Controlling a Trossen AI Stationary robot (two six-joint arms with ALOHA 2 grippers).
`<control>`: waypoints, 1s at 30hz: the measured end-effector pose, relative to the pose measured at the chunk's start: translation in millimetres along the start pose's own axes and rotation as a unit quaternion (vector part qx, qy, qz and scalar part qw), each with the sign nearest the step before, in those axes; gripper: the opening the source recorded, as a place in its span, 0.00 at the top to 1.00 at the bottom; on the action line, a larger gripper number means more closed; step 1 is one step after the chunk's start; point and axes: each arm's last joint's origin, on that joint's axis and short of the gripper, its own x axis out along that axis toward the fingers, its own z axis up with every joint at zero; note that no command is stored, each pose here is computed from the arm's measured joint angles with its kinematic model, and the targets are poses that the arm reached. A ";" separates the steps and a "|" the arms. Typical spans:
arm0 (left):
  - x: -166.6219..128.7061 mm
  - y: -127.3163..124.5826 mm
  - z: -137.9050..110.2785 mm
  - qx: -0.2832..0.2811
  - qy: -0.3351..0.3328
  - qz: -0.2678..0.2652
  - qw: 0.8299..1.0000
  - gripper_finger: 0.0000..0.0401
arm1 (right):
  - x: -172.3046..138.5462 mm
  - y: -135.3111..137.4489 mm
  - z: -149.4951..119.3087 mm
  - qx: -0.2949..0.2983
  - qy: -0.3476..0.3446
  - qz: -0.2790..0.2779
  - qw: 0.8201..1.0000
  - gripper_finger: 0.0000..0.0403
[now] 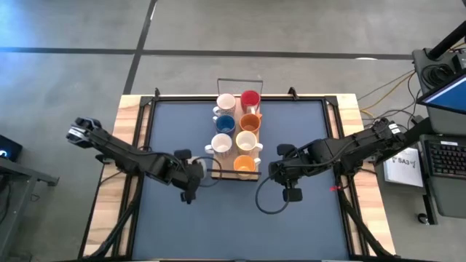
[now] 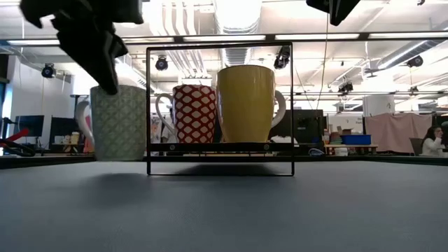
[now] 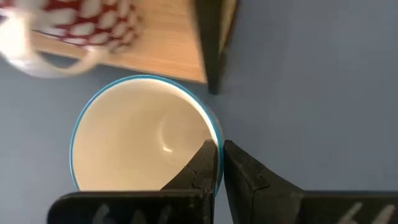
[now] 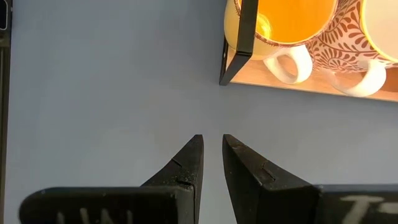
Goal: Place coffee mugs
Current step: Put the green mug on the shelf
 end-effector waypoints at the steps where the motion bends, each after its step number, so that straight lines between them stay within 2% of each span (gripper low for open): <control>1: -1.2 2.6 0.8 -0.004 -0.003 0.002 1.000 1.00 | 0.0 0.0 0.0 0.000 0.000 0.000 1.000 0.88; 9: -1.8 13.3 11.2 -0.010 -0.035 -0.001 0.999 1.00 | 0.0 0.0 0.0 -0.001 0.000 0.000 1.000 0.88; 18: -3.3 15.5 12.8 -0.007 -0.042 -0.002 0.999 1.00 | 0.2 0.0 -0.2 -0.002 0.001 0.000 1.000 0.88; 23: -13.8 18.0 15.8 -0.001 -0.032 0.004 0.999 1.00 | 0.2 0.0 -0.2 -0.003 0.001 0.000 1.000 0.88; 30: -25.5 17.7 27.4 0.018 -0.060 -0.003 0.998 1.00 | 0.2 -0.1 -0.1 -0.003 0.001 0.000 1.000 0.88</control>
